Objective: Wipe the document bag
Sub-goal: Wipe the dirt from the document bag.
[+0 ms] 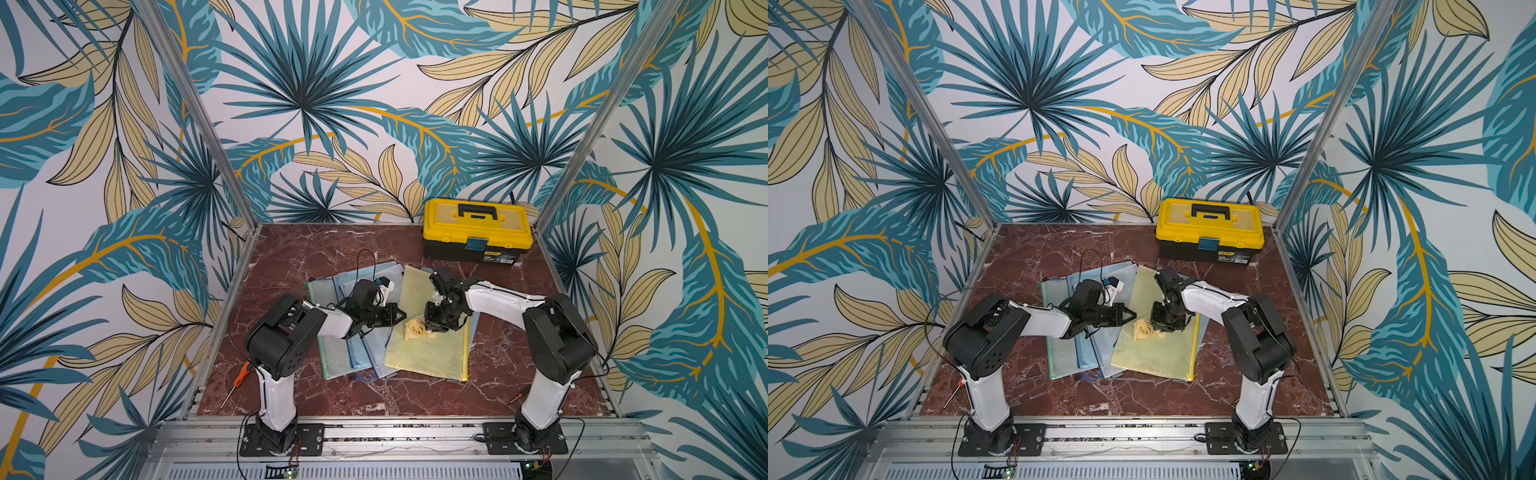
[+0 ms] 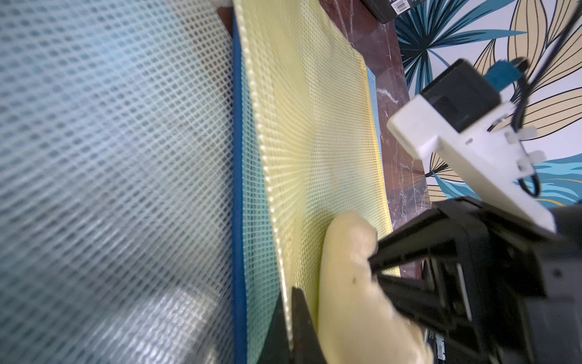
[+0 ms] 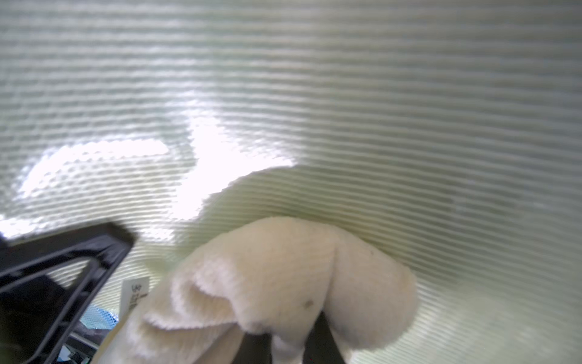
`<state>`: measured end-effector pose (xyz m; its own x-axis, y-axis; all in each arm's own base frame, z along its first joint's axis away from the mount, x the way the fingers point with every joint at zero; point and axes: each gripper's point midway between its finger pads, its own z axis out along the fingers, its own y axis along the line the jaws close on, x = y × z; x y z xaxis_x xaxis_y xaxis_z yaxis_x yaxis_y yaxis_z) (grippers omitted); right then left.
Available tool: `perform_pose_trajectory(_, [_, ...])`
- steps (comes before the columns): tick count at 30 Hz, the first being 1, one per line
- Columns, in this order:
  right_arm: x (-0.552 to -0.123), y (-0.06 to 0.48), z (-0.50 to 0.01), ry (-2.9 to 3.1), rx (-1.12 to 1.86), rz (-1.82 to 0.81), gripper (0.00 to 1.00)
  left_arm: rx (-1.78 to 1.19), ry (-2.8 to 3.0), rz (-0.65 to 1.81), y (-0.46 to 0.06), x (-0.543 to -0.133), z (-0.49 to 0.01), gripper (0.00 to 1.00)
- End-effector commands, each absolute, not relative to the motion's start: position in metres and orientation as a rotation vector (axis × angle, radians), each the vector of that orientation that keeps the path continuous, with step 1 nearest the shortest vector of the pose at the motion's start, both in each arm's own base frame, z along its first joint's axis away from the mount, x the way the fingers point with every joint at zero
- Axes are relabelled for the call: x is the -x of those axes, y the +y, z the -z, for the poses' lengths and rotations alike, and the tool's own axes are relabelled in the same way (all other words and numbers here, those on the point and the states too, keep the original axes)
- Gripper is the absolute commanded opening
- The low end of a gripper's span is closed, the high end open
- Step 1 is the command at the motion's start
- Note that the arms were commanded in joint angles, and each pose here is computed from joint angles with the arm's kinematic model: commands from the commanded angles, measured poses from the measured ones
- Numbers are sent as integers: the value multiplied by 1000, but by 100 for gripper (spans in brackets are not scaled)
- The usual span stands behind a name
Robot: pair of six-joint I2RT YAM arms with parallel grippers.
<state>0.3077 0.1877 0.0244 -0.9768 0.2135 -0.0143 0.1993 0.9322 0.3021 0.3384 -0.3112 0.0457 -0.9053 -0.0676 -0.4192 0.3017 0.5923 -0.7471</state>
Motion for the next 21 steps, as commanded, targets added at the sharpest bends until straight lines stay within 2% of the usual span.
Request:
perform_pose_trajectory(1, [-271, 149, 3, 3174, -330, -133, 0, -185, 2384, 1248, -311, -347, -53, 0])
perform_pose_trajectory(7, [-284, 244, -24, 3131, -89, -301, 0, -167, 2386, 1243, -308, -350, -53, 0])
perform_pose_trajectory(12, [-282, 289, -1, 3173, -17, -384, 0, -162, 2387, 1248, -308, -351, -53, 0])
perform_pose_trajectory(16, [-273, 265, 34, 3243, -55, -278, 0, -168, 2386, 1253, -309, -350, -53, 0])
perform_pose_trajectory(21, [-259, 193, 48, 3265, -236, -166, 0, -168, 2380, 1255, -306, -351, -55, 0])
